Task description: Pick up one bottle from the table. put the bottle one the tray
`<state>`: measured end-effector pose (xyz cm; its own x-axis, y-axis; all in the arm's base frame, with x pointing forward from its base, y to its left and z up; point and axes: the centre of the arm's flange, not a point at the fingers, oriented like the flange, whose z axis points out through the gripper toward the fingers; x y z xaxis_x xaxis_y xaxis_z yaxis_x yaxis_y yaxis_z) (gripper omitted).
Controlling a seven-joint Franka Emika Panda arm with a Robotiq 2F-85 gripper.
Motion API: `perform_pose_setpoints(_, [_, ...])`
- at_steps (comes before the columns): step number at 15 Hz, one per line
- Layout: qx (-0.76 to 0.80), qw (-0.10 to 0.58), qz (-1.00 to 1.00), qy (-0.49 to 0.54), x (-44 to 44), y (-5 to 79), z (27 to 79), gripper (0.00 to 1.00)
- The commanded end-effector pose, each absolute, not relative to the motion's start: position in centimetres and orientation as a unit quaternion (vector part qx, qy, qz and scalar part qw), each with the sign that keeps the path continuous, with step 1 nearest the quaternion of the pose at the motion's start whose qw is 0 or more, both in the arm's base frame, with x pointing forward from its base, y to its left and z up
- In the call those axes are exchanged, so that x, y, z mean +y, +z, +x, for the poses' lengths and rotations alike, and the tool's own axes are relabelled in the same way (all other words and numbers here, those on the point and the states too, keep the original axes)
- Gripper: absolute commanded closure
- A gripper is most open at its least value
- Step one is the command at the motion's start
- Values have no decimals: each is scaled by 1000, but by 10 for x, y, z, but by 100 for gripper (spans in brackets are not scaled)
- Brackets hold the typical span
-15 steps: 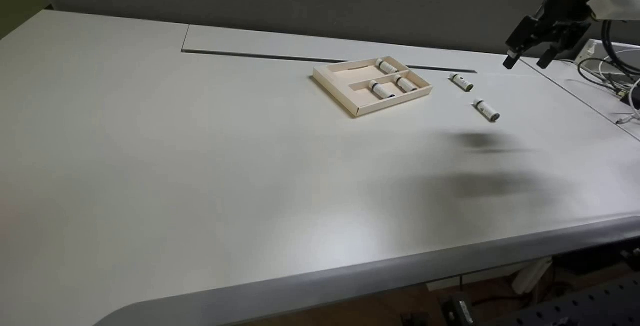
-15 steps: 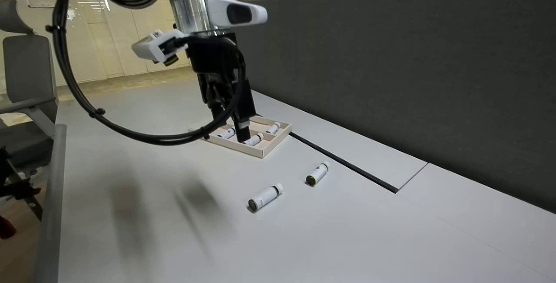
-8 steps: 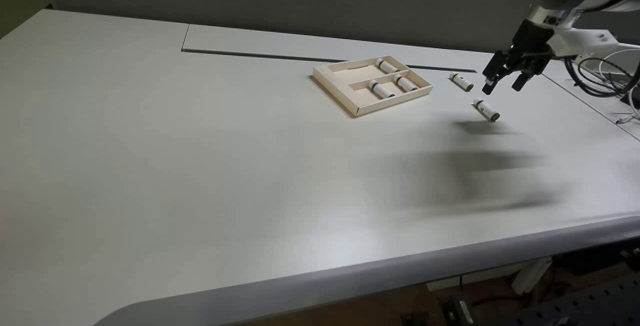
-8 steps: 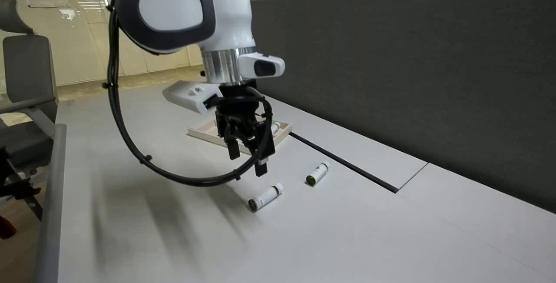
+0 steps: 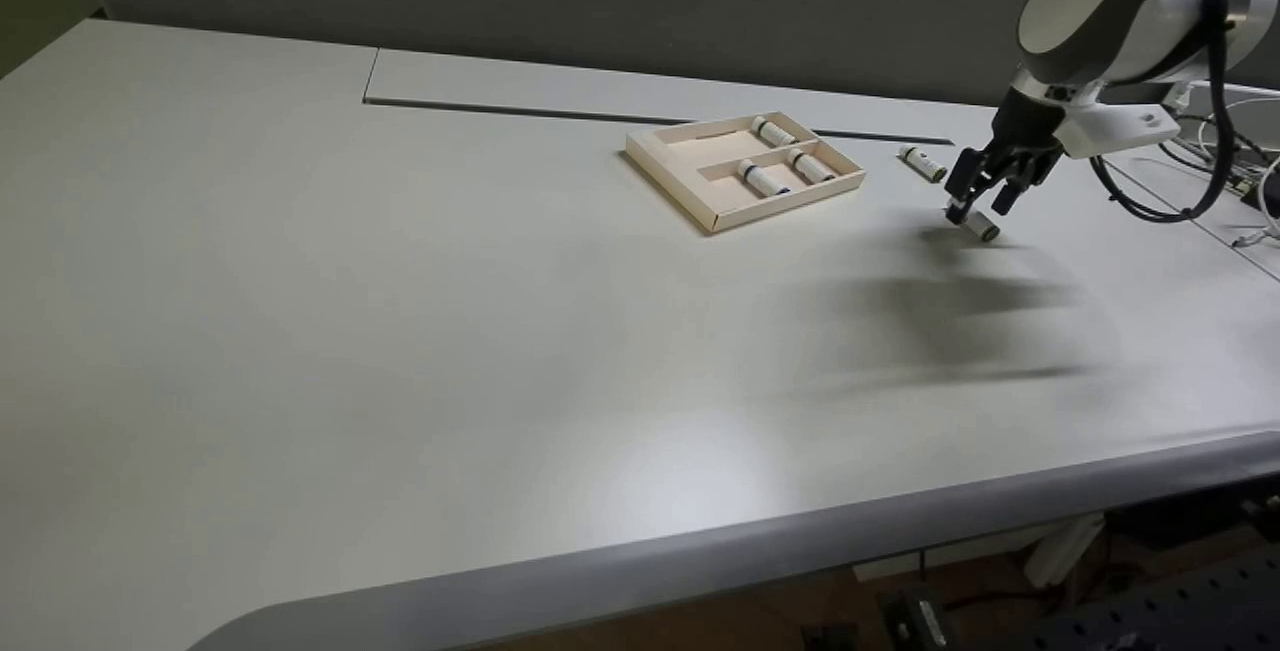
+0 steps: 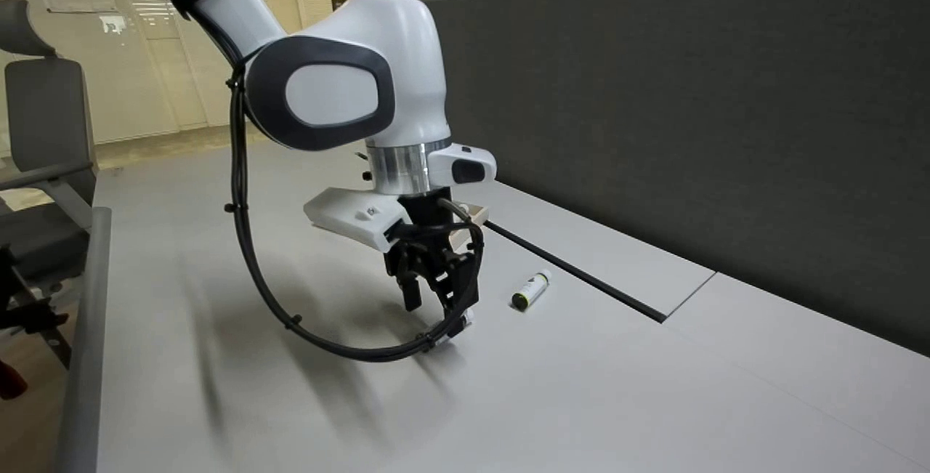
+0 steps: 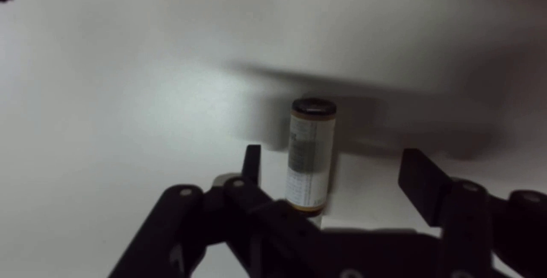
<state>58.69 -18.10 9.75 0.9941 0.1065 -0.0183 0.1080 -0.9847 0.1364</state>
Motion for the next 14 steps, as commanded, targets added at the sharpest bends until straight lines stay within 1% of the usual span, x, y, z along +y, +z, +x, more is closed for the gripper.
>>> perform_pose_setpoints(1, [46,71,996,-10,-193,97,601,47])
perform_pose_setpoints(2, [43,70,997,-14,-195,97,602,55])
perform_pose_setpoints(4, [37,71,997,-19,-198,97,602,67])
perform_pose_setpoints(8, [24,64,997,-44,-205,93,600,95])
perform_pose_setpoints(11, [15,46,997,-64,-210,100,599,93])
perform_pose_setpoints(14, [23,34,997,-64,-201,131,606,93])
